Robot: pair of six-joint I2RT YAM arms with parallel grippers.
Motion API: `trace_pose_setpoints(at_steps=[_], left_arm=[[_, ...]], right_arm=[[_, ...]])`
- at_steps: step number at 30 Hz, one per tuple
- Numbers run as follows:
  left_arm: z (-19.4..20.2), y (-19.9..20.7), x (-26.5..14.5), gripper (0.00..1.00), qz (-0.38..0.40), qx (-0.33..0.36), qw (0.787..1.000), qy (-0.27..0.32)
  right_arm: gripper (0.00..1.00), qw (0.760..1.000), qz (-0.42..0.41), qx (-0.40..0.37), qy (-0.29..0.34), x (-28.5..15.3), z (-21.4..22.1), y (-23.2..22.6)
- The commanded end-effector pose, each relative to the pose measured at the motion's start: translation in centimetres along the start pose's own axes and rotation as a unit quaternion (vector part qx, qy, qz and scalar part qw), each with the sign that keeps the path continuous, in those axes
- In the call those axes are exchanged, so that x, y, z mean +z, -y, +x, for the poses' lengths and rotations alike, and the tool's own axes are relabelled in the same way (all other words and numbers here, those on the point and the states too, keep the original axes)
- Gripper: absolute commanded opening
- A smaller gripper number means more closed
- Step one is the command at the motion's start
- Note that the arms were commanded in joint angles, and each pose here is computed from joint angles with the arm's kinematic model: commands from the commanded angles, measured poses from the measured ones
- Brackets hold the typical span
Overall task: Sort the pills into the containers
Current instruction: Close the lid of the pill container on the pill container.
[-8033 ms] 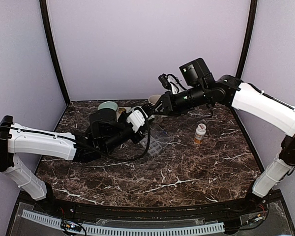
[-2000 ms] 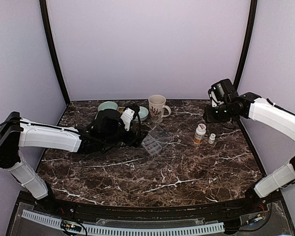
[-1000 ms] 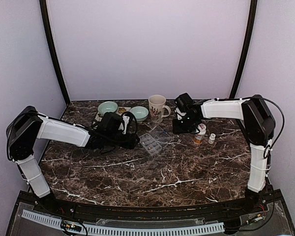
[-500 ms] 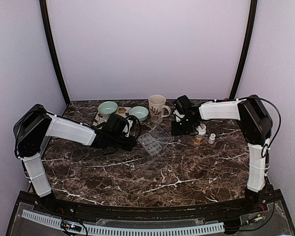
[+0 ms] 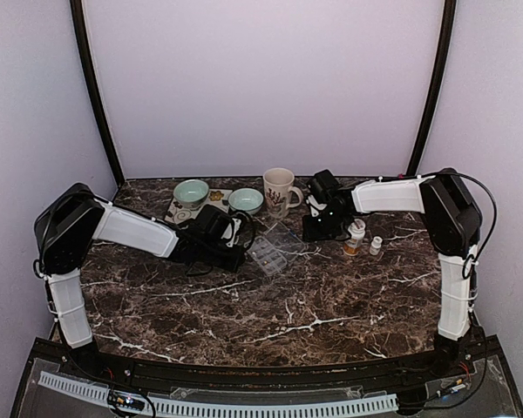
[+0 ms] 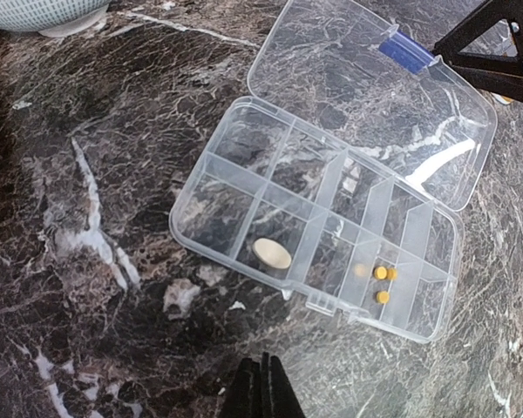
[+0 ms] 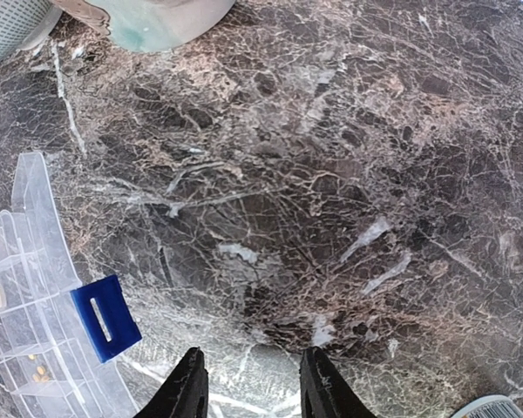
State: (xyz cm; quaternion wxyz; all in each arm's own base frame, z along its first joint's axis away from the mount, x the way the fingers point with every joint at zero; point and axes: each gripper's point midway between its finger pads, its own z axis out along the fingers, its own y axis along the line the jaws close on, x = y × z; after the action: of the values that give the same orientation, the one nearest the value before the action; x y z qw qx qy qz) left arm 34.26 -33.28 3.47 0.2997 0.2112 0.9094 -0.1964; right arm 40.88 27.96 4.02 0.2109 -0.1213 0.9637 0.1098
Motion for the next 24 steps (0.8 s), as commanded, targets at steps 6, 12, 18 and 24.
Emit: trace_pose_setpoints(at_steps=[6, 12, 18, 24], left_arm=[[-0.3, 1.1, 0.7, 0.00, 0.033, -0.004, 0.999, -0.014], [-0.2, 1.4, 1.0, 0.00, 0.040, -0.005, 0.999, -0.019], [-0.1, 1.5, 1.2, 0.00, 0.042, -0.006, 0.999, -0.022], [-0.1, 1.6, 1.4, 0.00, 0.046, -0.007, 0.999, -0.025]], right_arm=[[0.37, 1.000, -0.021, -0.002, 0.019, -0.4, -1.2, -1.7], [0.37, 0.999, -0.026, -0.004, 0.021, -0.8, -1.3, -2.1], [0.36, 0.999, -0.036, -0.006, 0.023, -1.4, -1.3, -2.7], [0.36, 0.998, -0.047, -0.008, 0.030, -2.2, -1.6, -3.5]])
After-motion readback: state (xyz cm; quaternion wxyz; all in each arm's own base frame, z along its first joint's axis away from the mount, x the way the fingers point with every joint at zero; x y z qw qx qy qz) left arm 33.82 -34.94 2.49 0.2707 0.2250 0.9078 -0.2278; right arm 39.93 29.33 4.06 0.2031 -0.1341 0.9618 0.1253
